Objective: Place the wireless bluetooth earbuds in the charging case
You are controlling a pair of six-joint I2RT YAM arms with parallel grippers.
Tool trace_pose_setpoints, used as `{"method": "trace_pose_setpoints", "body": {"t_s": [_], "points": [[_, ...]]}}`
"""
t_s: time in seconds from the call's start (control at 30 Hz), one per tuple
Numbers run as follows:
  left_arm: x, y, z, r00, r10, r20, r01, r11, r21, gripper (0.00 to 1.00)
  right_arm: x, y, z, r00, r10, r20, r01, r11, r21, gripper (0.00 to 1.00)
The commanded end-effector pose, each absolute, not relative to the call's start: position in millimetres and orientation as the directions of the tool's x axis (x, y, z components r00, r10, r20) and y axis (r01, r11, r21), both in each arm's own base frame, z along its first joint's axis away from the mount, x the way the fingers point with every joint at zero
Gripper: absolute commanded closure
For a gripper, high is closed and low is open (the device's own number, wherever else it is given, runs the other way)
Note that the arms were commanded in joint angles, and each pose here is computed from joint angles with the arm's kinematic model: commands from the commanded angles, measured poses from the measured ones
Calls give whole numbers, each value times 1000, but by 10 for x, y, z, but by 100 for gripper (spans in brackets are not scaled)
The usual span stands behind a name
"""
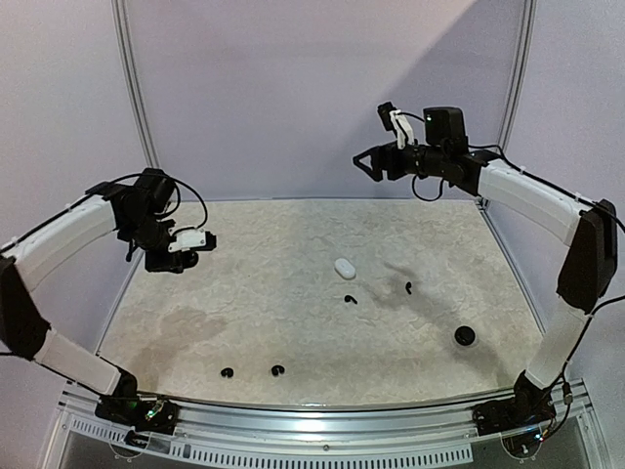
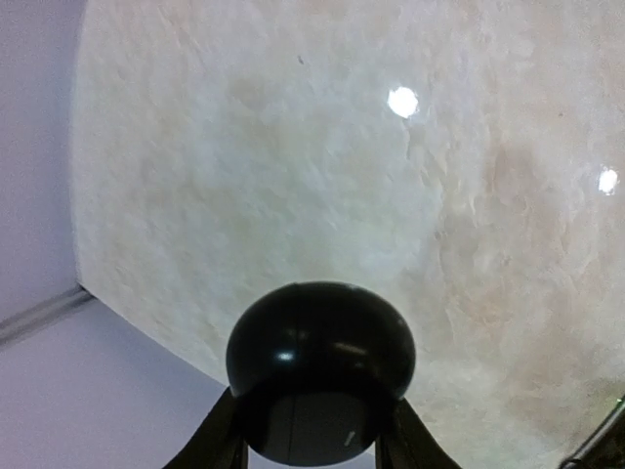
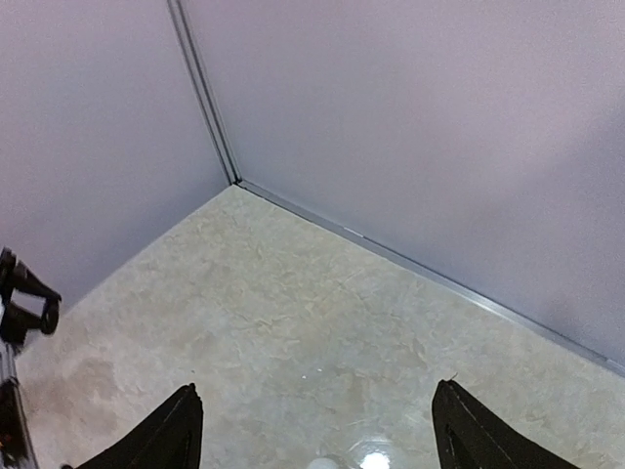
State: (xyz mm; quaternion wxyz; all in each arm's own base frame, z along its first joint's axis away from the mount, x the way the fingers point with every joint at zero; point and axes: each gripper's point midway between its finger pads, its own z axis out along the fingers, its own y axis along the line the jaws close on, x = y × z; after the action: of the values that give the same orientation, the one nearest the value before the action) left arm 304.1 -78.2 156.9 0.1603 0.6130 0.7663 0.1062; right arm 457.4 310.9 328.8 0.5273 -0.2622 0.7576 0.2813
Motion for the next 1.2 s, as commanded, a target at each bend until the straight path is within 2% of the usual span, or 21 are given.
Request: {"method": "trace_pose_setpoints", "body": {"t_s": [0.0, 0.07, 0.17, 0.33, 0.57, 0.67, 1.0, 1.17], "points": [[3348, -1560, 2274, 157, 968, -198, 650, 50, 758, 100, 4534, 3246, 2976, -587, -20, -810, -591, 695, 411, 22], [3352, -1946, 2459, 323, 938, -125, 466, -42, 884, 100, 4367, 3485, 2947, -640, -9, -768, -612, 611, 503, 25], [3341, -2366, 2575, 425, 905, -17, 256, -103, 961, 100, 3948, 3995, 2955, -681, -37, -732, -653, 483, 583, 26], [3418, -2701, 2652, 403, 914, -43, 240, -61, 969, 100, 3363, 4608, 2865, -676, -174, -716, -727, 313, 611, 26], [3479, -2806, 2588, 382, 924, -18, 215, -70, 974, 100, 3301, 4801, 2514, -704, -212, -678, -708, 298, 641, 27], [3463, -2866, 2599, 385, 923, -2, 197, -80, 977, 100, 3363, 4839, 2429, -689, -206, -695, -717, 337, 610, 30], [3422, -2932, 2571, 404, 915, -4, 201, -85, 976, 100, 3436, 4931, 2269, -665, -205, -718, -734, 358, 578, 57], [3399, -2968, 2591, 410, 912, -14, 205, -77, 976, 100, 3501, 4976, 2259, -655, -194, -730, -740, 361, 568, 83]]}}
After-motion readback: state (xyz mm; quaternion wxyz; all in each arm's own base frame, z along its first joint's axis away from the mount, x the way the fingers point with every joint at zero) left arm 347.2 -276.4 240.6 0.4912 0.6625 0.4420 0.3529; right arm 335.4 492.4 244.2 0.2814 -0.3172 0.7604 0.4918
